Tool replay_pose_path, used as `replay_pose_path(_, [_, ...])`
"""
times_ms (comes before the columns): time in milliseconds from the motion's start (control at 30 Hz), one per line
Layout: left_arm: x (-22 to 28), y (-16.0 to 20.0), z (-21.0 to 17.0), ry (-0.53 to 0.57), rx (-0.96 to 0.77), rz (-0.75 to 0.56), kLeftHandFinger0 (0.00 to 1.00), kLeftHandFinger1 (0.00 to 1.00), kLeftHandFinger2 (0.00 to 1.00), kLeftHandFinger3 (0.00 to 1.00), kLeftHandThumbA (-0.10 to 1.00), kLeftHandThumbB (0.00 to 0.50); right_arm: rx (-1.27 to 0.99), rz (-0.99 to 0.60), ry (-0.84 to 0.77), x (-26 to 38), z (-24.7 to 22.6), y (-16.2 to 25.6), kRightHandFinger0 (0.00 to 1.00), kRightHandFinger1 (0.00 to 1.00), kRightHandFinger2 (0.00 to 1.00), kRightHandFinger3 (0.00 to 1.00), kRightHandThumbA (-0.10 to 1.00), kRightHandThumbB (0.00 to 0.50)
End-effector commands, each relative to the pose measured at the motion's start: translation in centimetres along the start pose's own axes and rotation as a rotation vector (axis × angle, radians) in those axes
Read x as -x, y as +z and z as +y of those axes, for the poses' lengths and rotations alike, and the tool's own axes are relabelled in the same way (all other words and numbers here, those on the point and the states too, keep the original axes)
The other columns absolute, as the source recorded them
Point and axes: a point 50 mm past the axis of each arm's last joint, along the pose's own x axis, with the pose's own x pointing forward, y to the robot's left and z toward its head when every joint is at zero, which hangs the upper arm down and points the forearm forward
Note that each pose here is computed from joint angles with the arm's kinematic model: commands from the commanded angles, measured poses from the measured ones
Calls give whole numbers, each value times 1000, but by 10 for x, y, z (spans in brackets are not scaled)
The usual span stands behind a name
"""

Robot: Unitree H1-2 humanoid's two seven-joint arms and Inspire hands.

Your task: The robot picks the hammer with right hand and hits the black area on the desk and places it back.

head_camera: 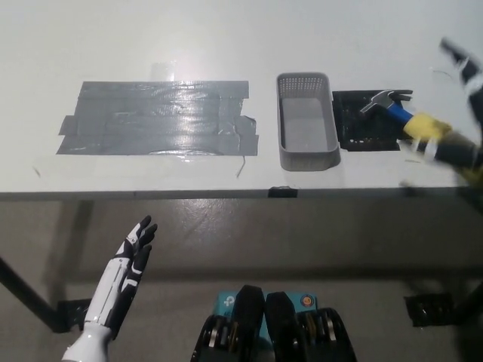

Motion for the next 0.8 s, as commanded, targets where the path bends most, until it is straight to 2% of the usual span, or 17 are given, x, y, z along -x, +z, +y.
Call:
replay_pose_path(0, [-27,28,1,-8,5,-147,1000,1000,1000,1000,1000,168,-351,-438,-110,96,-7,125,1000,1000,1000,1000,1000,237])
replay_pose_path(133, [-21,24,-1,-13,14,-132,1000,1000,1000,1000,1000,168,-413,-217,-94,109,45,82,1000,1000,1000,1000,1000,184])
replay_pose_path(167, [-18,22,-2,-19,15,-124,1000,1000,1000,1000,1000,168,-452,-142,-87,114,64,66,1000,1000,1000,1000,1000,191])
replay_pose_path(300, [-7,16,-7,-34,23,-109,1000,1000,1000,1000,1000,140,-561,-16,-103,133,96,39,1000,1000,1000,1000,1000,183])
replay_pose_path(400, [4,10,-10,-34,34,-82,1000,1000,1000,1000,1000,144,-632,113,-59,150,123,12,1000,1000,1000,1000,1000,175])
replay_pose_path(500, [15,5,-9,-39,37,-67,1000,1000,1000,1000,1000,100,-673,170,-19,160,134,4,1000,1000,1000,1000,992,132])
replay_pose_path(567, [21,3,-11,-41,44,-55,1000,1000,1000,1000,1000,98,-675,184,-6,166,135,3,1000,1000,1000,1000,984,125])
replay_pose_path(600, [27,0,-13,-41,52,-39,1000,1000,1000,1000,1000,108,-660,199,13,173,136,2,1000,1000,1000,1000,998,138])
replay_pose_path(667, [30,-3,-14,-45,49,-34,1000,1000,1000,1000,1000,92,-641,206,31,179,137,2,1000,1000,1000,1000,1000,124])
replay_pose_path(767, [35,-5,-17,-56,48,-23,1000,1000,1000,1000,1000,93,-643,219,41,187,139,1,1000,1000,1000,1000,987,138])
